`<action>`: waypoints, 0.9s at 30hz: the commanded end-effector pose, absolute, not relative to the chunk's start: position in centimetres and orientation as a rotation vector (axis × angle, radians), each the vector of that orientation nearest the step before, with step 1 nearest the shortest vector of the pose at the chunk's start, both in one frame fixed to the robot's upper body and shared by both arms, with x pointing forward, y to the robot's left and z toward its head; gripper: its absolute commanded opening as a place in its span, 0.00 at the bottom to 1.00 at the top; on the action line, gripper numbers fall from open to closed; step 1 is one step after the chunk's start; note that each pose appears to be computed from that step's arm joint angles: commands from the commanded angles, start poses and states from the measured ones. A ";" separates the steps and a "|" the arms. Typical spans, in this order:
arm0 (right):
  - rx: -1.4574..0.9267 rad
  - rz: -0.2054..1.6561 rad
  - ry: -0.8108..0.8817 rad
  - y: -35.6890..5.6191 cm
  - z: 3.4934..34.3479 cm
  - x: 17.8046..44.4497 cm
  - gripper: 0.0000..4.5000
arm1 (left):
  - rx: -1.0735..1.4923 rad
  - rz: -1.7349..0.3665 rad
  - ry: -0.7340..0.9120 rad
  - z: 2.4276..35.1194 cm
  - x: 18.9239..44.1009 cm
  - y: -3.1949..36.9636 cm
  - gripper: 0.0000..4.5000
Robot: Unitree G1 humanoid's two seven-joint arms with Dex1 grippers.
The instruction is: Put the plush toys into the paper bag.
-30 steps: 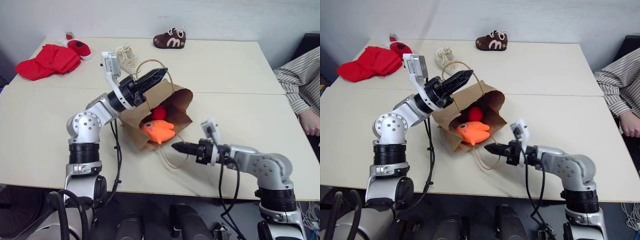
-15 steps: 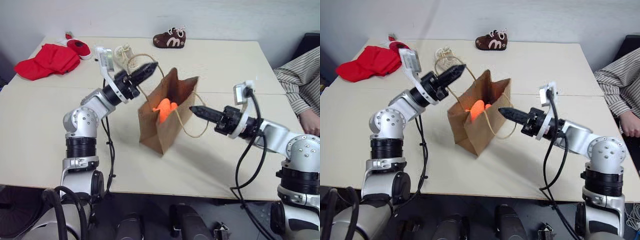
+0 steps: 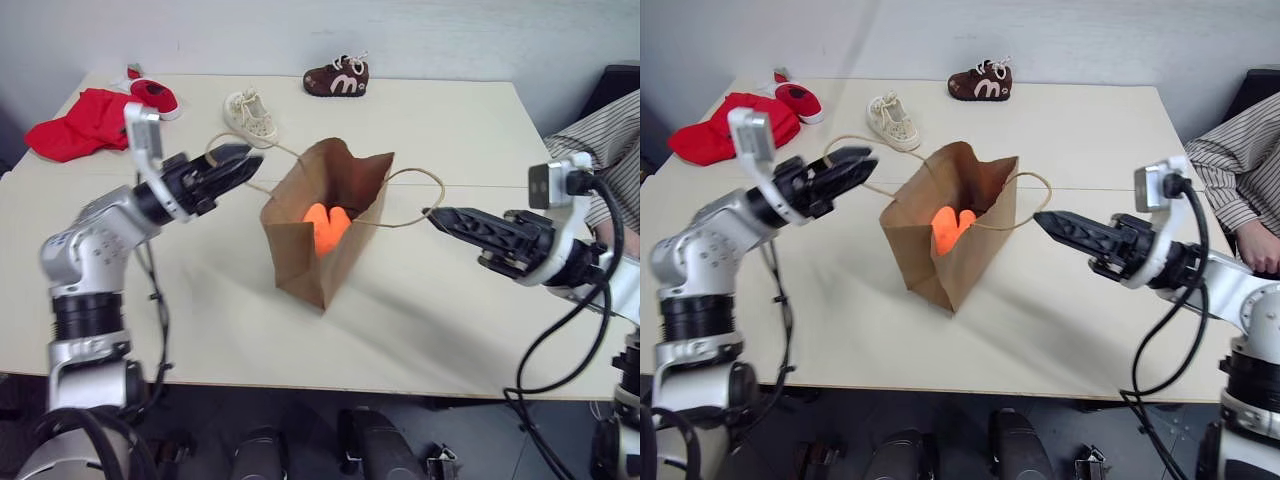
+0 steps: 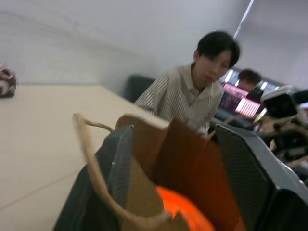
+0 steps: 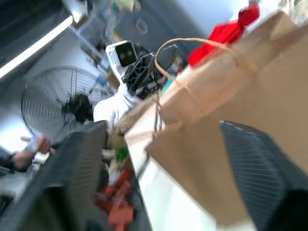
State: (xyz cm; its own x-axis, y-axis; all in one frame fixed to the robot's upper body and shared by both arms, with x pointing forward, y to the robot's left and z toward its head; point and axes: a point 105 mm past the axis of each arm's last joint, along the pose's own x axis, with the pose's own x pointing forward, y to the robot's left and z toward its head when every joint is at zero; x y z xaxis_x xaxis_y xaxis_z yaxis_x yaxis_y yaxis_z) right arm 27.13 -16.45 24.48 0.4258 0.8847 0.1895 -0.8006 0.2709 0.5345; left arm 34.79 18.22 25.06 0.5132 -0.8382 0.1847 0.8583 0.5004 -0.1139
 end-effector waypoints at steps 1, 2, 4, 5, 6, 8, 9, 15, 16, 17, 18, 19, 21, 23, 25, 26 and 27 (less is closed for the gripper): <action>0.456 1.065 0.149 -17.1 22.1 27.8 1.00 | -0.006 -1.008 -0.063 23.3 33.8 19.4 0.92; 0.358 1.067 0.187 -16.7 20.4 27.7 1.00 | 0.054 -0.994 -0.014 21.9 33.4 19.9 0.92; 0.247 1.084 0.209 -15.7 17.9 27.5 1.00 | 0.090 -0.985 0.023 20.4 32.6 20.4 0.92; 0.264 1.087 0.194 -15.3 17.6 27.6 0.96 | 0.073 -0.978 0.005 20.4 32.4 20.4 0.92; 0.303 1.097 0.181 -14.8 17.4 27.6 0.91 | 0.047 -0.978 -0.030 20.8 32.3 20.1 0.92; 0.325 1.115 0.187 -14.2 16.8 27.4 0.80 | 0.013 -0.984 -0.067 21.4 32.2 19.6 0.92; 0.288 1.112 0.174 -13.9 16.4 27.5 0.80 | 0.015 -0.990 -0.070 21.3 32.1 19.3 0.92; 0.031 1.175 0.054 -10.4 15.4 27.8 0.61 | -0.010 -1.025 -0.033 19.4 29.4 17.1 1.00; 0.018 1.173 0.025 -9.7 15.5 28.1 0.52 | -0.020 -1.038 -0.039 19.3 28.8 16.5 1.00; 0.012 1.171 0.003 -9.2 15.6 28.4 0.46 | -0.025 -1.043 -0.043 19.3 28.4 16.2 1.00; 0.003 1.172 -0.013 -8.8 15.6 28.5 0.39 | -0.024 -1.036 -0.054 19.4 28.1 16.0 1.00; -0.017 1.179 -0.015 -8.3 15.4 28.6 0.30 | -0.025 -1.035 -0.057 19.3 27.9 15.6 1.00; -0.084 1.163 -0.027 -7.4 14.7 29.2 0.15 | -0.032 -1.033 -0.077 19.1 27.7 14.4 1.00; -0.119 1.139 -0.044 -6.8 14.3 29.8 0.00 | -0.038 -1.031 -0.095 18.9 27.9 13.2 1.00; -0.127 1.141 -0.059 -5.9 14.3 30.2 0.00 | -0.024 -1.020 -0.121 18.8 28.4 11.8 1.00; -0.128 1.154 -0.064 -5.4 14.4 30.1 0.00 | -0.023 -1.011 -0.140 18.9 28.7 11.3 1.00; -0.128 1.163 -0.067 -5.1 14.4 30.1 0.00 | -0.024 -1.005 -0.153 19.0 28.9 10.9 1.00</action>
State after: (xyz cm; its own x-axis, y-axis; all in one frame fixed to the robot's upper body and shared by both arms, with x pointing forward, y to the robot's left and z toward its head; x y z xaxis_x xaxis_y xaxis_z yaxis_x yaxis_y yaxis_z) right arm 30.11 -5.64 13.26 0.4088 0.9113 -0.0489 -0.9106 0.4037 -0.0887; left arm 28.81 11.55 17.66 0.5247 -0.8451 0.1023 0.8506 0.5253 -0.0231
